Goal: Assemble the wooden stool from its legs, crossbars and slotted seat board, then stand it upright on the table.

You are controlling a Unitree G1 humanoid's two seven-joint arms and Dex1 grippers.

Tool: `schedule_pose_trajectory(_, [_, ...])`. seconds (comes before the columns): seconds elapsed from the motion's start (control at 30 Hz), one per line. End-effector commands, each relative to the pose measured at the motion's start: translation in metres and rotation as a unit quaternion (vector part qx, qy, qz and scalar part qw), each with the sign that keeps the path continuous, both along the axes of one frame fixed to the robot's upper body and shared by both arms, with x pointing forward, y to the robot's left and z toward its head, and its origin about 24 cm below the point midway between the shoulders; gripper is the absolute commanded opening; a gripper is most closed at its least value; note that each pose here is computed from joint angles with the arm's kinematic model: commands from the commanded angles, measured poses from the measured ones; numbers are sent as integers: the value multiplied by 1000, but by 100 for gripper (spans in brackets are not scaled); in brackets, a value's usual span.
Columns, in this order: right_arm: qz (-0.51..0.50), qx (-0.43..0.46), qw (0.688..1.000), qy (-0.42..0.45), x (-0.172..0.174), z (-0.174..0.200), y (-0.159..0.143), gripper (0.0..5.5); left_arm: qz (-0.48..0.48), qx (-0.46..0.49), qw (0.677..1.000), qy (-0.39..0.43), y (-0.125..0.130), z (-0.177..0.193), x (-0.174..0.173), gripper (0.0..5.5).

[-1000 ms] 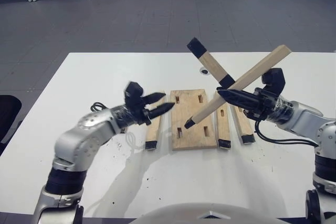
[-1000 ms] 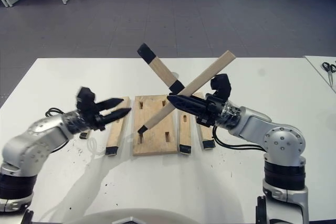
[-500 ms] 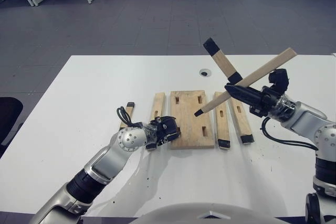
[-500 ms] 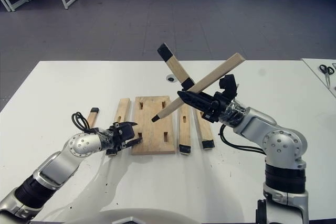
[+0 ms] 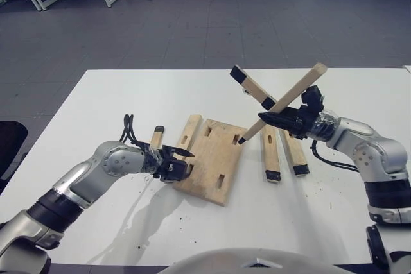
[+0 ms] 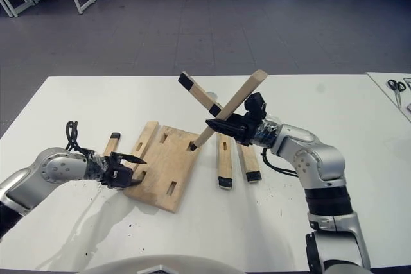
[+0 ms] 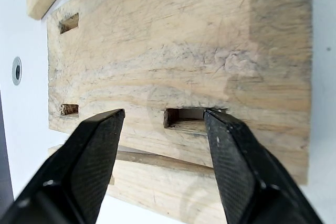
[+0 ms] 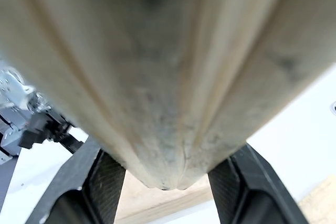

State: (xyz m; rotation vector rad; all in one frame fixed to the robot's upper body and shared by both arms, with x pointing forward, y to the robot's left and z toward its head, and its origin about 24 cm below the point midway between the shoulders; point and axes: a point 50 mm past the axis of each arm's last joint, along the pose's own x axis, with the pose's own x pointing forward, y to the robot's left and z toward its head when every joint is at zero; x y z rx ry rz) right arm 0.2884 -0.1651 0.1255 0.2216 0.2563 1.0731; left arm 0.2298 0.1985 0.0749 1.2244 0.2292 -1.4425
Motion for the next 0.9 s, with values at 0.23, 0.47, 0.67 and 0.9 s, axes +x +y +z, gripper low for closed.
schedule_pose_trajectory(0.23, [50,-21,998,17,24,-20,22,206,-91,54,992,69,15,-40,-10,282])
schedule_pose_trajectory(0.47, [42,-112,991,67,45,-56,8,206,-100,50,992,60,13,-40,-6,282])
schedule_pose_trajectory(0.67, [46,-186,981,16,64,-49,17,206,-110,39,991,63,8,-44,-9,282])
schedule_pose_trajectory(0.9, [122,-287,948,63,37,-105,24,206,-105,19,992,61,1,-46,-10,282])
